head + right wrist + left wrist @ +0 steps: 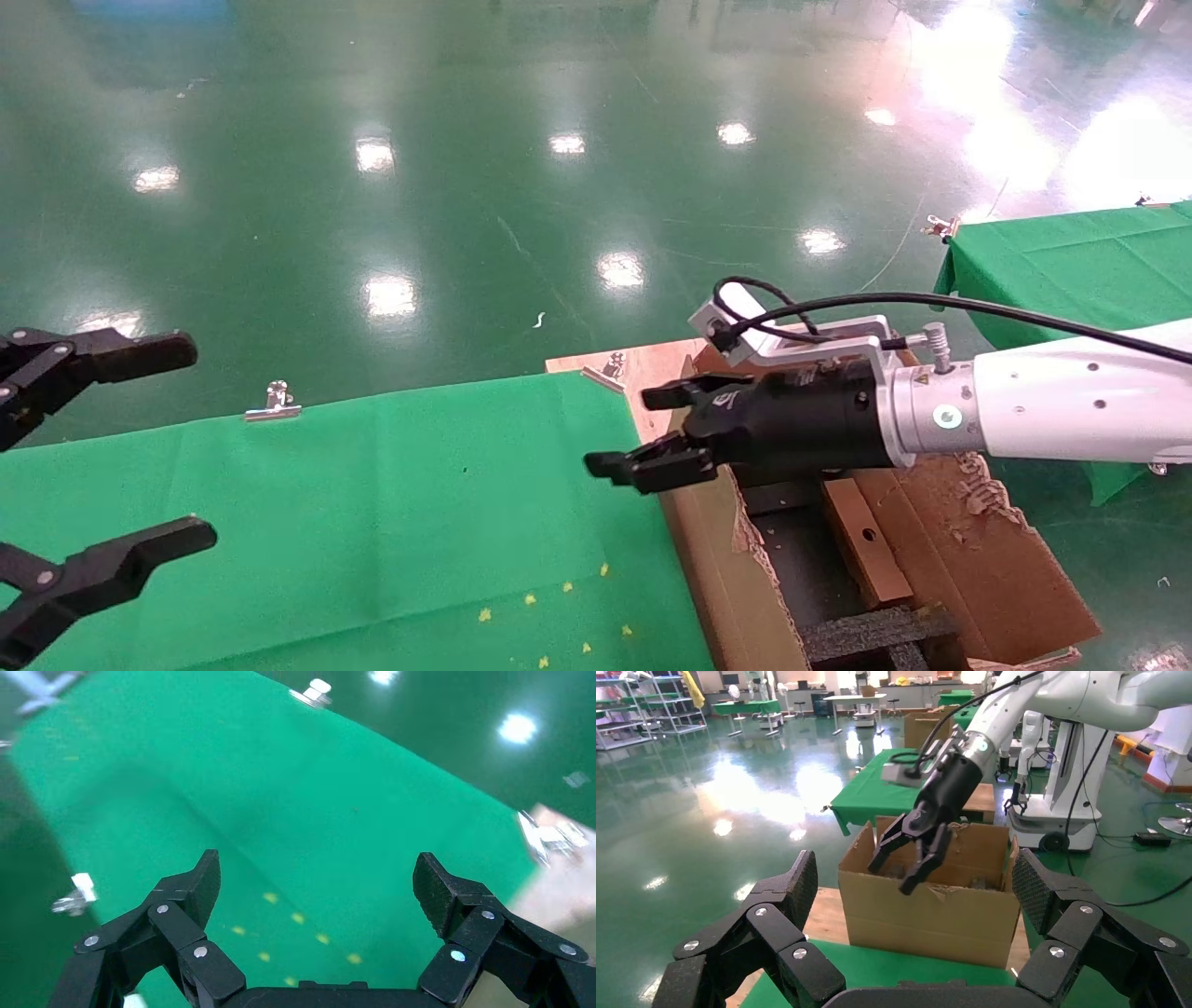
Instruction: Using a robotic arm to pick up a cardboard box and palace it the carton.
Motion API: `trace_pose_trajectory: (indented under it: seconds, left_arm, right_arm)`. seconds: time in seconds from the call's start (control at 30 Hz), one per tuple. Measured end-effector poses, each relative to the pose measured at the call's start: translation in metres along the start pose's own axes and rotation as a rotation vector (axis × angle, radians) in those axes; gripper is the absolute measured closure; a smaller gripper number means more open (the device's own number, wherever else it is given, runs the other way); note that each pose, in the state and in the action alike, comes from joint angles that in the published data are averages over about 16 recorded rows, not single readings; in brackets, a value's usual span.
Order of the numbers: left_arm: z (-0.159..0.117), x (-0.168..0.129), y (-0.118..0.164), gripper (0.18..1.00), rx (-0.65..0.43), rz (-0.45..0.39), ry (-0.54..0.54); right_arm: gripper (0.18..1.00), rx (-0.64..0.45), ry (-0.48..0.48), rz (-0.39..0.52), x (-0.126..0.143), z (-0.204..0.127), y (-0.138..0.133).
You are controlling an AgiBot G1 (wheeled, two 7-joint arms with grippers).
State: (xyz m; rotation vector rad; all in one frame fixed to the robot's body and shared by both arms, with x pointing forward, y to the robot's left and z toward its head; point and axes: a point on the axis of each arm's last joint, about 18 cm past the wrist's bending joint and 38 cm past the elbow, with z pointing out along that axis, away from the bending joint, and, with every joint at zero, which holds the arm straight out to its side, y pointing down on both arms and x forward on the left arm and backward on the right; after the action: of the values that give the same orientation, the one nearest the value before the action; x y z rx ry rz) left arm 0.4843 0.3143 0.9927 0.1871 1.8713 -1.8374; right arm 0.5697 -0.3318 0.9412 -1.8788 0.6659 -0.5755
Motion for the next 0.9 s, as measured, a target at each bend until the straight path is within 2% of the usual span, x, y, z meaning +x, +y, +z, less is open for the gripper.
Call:
trace_pose_trajectory:
  seconds: [0.23,0.5,0.7,0.9]
  left_arm:
    - [0.000,0.000,0.000,0.183,0.000,0.000,0.000]
    - [0.000,0.000,0.000,0.183,0.000,0.000,0.000]
    - [0.000,0.000,0.000,0.183,0.000,0.000,0.000]
    - [0.000,0.000,0.000,0.183,0.000,0.000,0.000]
  right_arm:
    - [0.178,0.118,-0.173,-0.135,-0.030,-0.010,-0.013]
    - [0.178,0.307,-0.337,-0.318,-0.061,-0.033,-0.029]
    - [0.178,0.454,-0.417,-0.443,-0.079,-0.053,-0.037]
    - [0.178,0.542,-0.452,-0.511,-0.088,-0.066,-0.041]
